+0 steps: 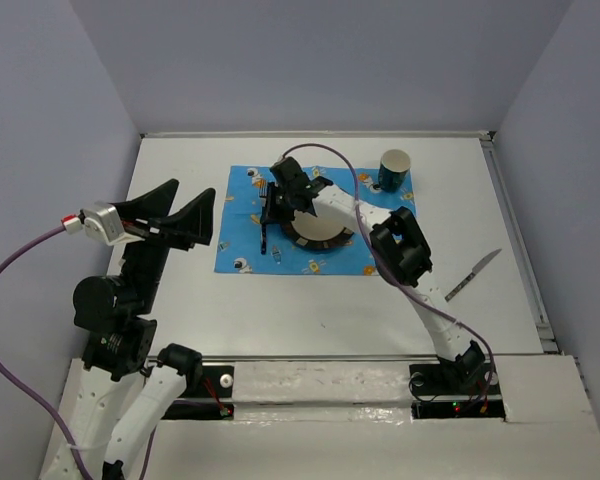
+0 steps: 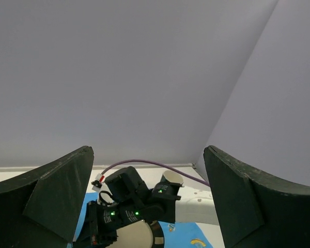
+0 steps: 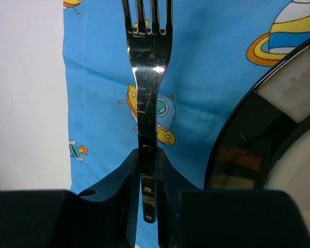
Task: Set the dinner table for one person
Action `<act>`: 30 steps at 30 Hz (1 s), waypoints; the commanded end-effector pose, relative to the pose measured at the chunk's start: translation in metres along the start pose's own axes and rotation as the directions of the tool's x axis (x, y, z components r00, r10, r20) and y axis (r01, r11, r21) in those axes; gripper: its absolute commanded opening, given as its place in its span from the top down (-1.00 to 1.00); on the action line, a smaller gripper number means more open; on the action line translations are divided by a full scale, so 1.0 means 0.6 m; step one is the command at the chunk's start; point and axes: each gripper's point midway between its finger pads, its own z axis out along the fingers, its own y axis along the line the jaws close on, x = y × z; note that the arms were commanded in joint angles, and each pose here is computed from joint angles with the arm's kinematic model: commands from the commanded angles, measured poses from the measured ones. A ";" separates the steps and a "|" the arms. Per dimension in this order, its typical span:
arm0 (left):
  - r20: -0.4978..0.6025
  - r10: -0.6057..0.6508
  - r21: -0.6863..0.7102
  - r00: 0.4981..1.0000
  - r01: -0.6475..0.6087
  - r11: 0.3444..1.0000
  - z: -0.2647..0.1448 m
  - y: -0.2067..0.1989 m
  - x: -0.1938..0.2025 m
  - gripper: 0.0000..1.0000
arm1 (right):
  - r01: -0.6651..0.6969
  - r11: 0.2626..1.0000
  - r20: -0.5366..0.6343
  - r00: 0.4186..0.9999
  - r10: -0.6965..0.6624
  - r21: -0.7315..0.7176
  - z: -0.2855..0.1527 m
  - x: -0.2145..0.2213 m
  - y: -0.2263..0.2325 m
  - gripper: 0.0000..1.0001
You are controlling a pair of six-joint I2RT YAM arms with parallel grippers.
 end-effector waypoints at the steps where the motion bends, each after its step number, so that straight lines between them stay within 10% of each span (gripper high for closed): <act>1: 0.028 0.008 0.025 1.000 -0.008 1.000 0.007 -0.008 -0.009 -0.98 | 0.021 0.996 0.055 0.998 -0.016 -0.087 -0.032 -0.037 0.068 1.00; 12: 0.024 0.006 0.026 1.000 -0.007 1.000 0.008 -0.008 -0.007 -0.98 | -0.013 0.999 -0.010 1.000 0.013 -0.050 0.008 0.006 0.038 1.00; 20: 0.025 0.003 0.031 1.000 -0.004 1.000 0.008 -0.010 -0.007 -0.98 | -0.002 0.998 0.015 1.000 0.003 -0.057 0.004 -0.002 0.053 0.35; 30: 0.014 -0.001 0.030 1.000 0.001 1.000 0.011 -0.008 0.001 -0.98 | 0.032 0.994 0.104 0.994 -0.021 -0.107 -0.055 -0.050 0.101 0.30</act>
